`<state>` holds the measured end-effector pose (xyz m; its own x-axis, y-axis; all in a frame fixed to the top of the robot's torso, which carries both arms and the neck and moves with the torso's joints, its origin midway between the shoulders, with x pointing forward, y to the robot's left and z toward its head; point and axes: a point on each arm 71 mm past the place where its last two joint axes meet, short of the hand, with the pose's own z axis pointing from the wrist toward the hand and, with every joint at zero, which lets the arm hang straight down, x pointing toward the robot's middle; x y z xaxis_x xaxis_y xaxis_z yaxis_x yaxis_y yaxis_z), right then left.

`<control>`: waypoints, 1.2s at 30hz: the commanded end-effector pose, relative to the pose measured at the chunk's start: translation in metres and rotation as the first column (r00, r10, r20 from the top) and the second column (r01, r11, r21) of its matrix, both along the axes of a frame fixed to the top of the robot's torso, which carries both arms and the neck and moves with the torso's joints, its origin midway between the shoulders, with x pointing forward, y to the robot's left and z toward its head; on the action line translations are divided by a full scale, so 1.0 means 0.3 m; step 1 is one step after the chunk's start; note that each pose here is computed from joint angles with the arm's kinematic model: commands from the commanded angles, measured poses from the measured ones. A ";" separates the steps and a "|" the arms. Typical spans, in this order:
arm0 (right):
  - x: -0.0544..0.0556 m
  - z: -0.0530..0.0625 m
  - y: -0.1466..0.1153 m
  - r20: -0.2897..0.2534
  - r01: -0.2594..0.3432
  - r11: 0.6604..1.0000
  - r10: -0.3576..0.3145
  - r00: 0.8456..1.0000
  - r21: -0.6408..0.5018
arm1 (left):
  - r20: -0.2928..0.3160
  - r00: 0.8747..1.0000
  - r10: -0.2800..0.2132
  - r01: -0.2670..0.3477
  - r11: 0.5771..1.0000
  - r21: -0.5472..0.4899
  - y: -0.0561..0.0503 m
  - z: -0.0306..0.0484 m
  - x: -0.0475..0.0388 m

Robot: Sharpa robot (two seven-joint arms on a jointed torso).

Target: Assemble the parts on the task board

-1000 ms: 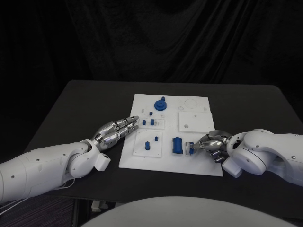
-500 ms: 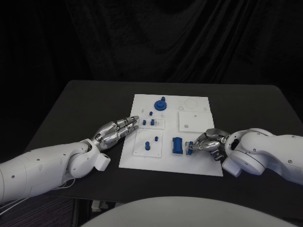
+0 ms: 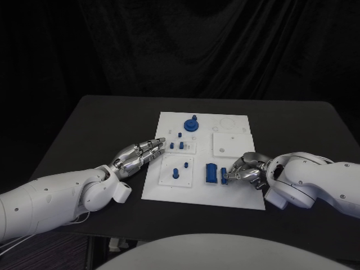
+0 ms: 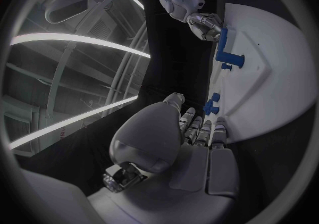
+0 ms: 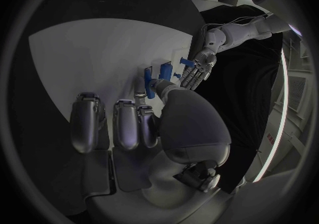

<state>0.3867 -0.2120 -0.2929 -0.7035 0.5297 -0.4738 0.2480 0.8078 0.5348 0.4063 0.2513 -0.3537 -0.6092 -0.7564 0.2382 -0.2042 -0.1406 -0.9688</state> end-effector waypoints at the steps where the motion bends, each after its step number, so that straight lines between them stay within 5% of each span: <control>1: -0.003 -0.003 0.003 -0.004 -0.031 0.999 0.031 1.000 -0.030 | -0.032 0.999 -0.028 0.028 1.000 0.007 -0.017 -0.018 -0.015; 13: -0.003 0.001 -0.003 0.011 -0.023 0.999 0.023 1.000 -0.026 | -0.033 0.999 -0.027 0.027 1.000 0.009 -0.015 -0.020 -0.015; 20: -0.004 0.036 -0.016 0.150 -0.033 0.999 0.036 0.988 -0.026 | -0.032 0.999 -0.023 0.023 1.000 0.011 -0.011 -0.019 -0.016; 26: -0.013 0.094 -0.028 0.356 -0.072 0.997 0.078 0.931 -0.028 | -0.030 0.999 -0.019 0.020 1.000 0.012 -0.006 -0.019 -0.017; 32: -0.016 0.137 -0.029 0.517 -0.157 0.987 0.154 0.842 -0.039 | -0.025 1.000 -0.015 0.015 1.000 0.013 -0.005 -0.018 -0.017; 36: -0.016 0.148 -0.025 0.571 -0.219 0.974 0.216 0.792 -0.065 | -0.021 1.000 -0.010 0.010 1.000 0.013 -0.003 -0.017 -0.016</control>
